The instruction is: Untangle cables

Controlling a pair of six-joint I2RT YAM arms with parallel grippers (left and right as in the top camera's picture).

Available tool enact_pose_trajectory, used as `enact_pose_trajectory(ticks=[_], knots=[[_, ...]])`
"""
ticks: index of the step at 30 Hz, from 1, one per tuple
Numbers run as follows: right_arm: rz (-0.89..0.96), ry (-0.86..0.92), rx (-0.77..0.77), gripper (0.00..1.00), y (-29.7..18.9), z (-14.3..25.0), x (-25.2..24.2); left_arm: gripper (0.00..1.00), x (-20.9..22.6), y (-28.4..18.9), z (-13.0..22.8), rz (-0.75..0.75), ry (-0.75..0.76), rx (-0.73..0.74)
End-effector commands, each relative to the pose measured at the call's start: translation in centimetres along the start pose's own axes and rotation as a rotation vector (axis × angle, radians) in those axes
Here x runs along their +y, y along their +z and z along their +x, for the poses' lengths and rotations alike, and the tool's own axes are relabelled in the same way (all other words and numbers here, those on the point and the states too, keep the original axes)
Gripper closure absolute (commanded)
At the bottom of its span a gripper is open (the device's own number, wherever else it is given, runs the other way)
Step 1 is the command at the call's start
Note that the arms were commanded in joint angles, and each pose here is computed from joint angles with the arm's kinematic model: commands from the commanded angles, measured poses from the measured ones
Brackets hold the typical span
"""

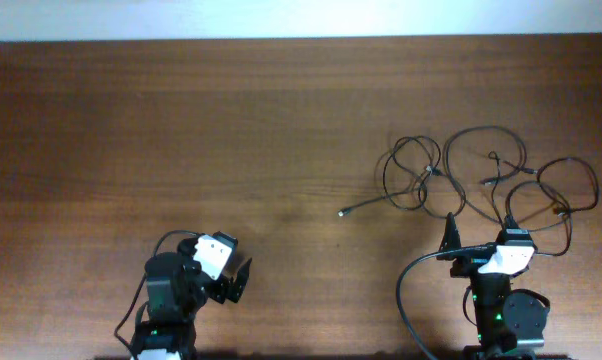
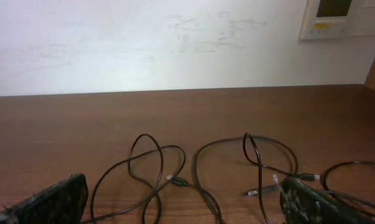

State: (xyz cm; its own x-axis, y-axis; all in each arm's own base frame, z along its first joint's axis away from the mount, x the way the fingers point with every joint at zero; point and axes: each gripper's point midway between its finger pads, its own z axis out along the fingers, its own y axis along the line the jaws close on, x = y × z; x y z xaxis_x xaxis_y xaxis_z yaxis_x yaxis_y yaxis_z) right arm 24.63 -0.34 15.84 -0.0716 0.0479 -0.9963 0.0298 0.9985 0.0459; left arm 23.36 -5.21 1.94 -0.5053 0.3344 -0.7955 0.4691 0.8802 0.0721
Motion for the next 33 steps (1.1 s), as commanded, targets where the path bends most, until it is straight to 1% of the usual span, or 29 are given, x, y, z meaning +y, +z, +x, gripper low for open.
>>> enact_pose_trajectory(ticks=[1, 3, 7, 8, 11, 12, 14, 15, 16, 17, 33], knots=[[0.012, 0.004, 0.001, 0.02, 0.0, 0.2, -0.2, 0.01, 0.5, -1.4, -0.9, -0.061, 0.018, -0.043], [0.012, 0.004, 0.001, 0.02, 0.0, 0.2, -0.2, 0.01, 1.1, -2.5, -3.5, -0.108, 0.063, -0.155], [0.012, 0.004, 0.001, 0.01, 0.0, 0.2, -0.2, 0.01, 1.9, -6.2, -9.2, -0.221, 0.174, -0.423], [0.012, 0.004, 0.001, 0.02, 0.0, 0.2, -0.2, 0.01, 2.0, -7.1, -10.1, -0.241, 0.195, -0.472], [0.012, 0.004, 0.001, 0.01, 0.0, 0.2, -0.2, 0.01, 1.8, -8.5, -11.5, -0.27, 0.227, -0.55], [0.012, 0.004, 0.001, 0.01, 0.0, 0.2, -0.2, 0.01, 1.8, -8.5, -11.5, -0.27, 0.226, -0.547], [0.012, 0.004, 0.001, 0.02, 0.0, 0.2, -0.2, 0.01, 2.9, -8.5, -11.2, -0.32, 0.16, -0.532], [0.012, 0.004, 0.001, 0.01, 0.0, 0.2, -0.2, 0.01, 3.8, -8.7, -10.9, -0.363, 0.094, -0.524], [0.012, 0.004, 0.001, 0.01, 0.0, 0.2, -0.2, 0.01, 5.2, -8.9, -10.3, -0.422, -0.03, -0.514], [0.012, 0.004, 0.001, 0.01, 0.0, 0.2, -0.2, 0.01, 7.3, -9.6, -9.3, -0.52, -0.223, -0.522], [0.012, 0.004, 0.001, 0.02, 0.0, 0.2, -0.2, 0.01, 7.5, -9.7, -9.3, -0.528, -0.255, -0.532]])
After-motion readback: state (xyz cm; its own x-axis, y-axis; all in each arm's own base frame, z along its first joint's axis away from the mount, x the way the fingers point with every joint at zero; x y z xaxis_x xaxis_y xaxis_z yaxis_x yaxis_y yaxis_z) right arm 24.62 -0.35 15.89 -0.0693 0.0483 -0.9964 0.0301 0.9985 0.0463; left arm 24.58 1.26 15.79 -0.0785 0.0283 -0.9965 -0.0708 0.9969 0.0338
